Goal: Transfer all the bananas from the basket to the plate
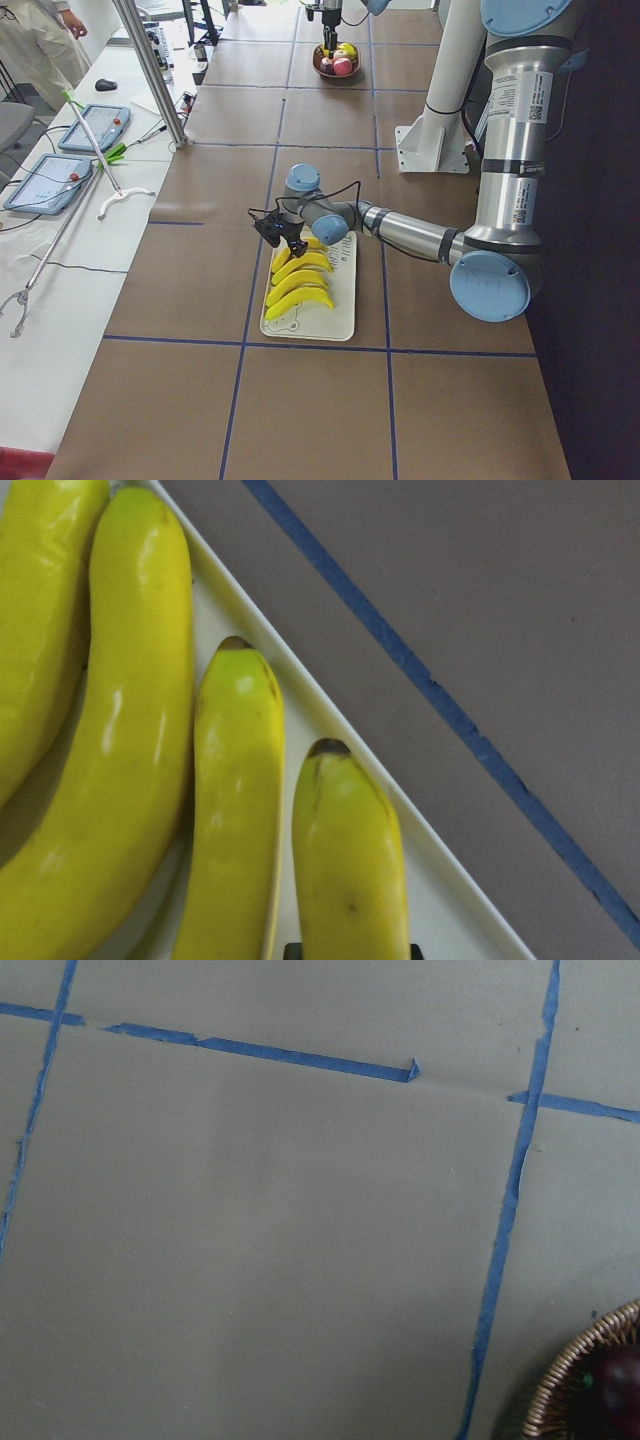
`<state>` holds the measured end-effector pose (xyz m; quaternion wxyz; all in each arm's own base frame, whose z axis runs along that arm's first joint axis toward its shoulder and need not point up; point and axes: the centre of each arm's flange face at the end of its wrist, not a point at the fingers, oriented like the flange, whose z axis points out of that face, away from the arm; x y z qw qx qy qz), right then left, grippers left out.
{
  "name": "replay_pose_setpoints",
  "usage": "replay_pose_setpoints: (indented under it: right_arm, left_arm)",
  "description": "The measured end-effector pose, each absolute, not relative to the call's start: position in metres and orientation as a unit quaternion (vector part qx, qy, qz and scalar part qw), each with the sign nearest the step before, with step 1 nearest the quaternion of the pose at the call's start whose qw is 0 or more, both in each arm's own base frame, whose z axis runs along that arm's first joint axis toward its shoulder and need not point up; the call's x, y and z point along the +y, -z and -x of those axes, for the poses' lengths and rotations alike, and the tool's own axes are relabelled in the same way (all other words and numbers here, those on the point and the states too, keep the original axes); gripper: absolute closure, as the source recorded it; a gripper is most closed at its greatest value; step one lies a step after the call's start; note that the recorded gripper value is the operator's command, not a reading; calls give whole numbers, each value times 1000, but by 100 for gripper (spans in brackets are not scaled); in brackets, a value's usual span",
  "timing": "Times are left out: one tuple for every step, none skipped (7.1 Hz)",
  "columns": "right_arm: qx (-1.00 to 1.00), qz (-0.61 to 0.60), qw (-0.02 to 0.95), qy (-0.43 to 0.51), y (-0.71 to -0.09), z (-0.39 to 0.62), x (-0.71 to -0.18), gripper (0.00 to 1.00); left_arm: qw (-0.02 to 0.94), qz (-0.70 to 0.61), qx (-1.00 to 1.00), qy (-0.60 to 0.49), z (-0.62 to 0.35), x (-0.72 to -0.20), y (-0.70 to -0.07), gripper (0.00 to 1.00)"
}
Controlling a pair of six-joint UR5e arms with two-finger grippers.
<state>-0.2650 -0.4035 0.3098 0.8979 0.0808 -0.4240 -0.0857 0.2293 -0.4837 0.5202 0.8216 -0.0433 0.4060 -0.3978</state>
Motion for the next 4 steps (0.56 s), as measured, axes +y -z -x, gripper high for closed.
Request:
replay_pose_setpoints:
  right_arm:
    - [-415, -85, 900, 100, -326, 246, -410, 0]
    - [-400, -93, 904, 118, -347, 224, -417, 0]
    - [-383, -102, 908, 138, -372, 198, -424, 0]
    - [-372, -106, 909, 158, -398, 168, -431, 0]
  left_arm:
    - [836, 37, 417, 355, -193, -477, -524, 0]
    - [855, 17, 423, 300, -157, -466, -533, 0]
    - [874, -15, 423, 239, -124, -454, -542, 0]
    - [893, -49, 414, 170, -93, -441, -554, 0]
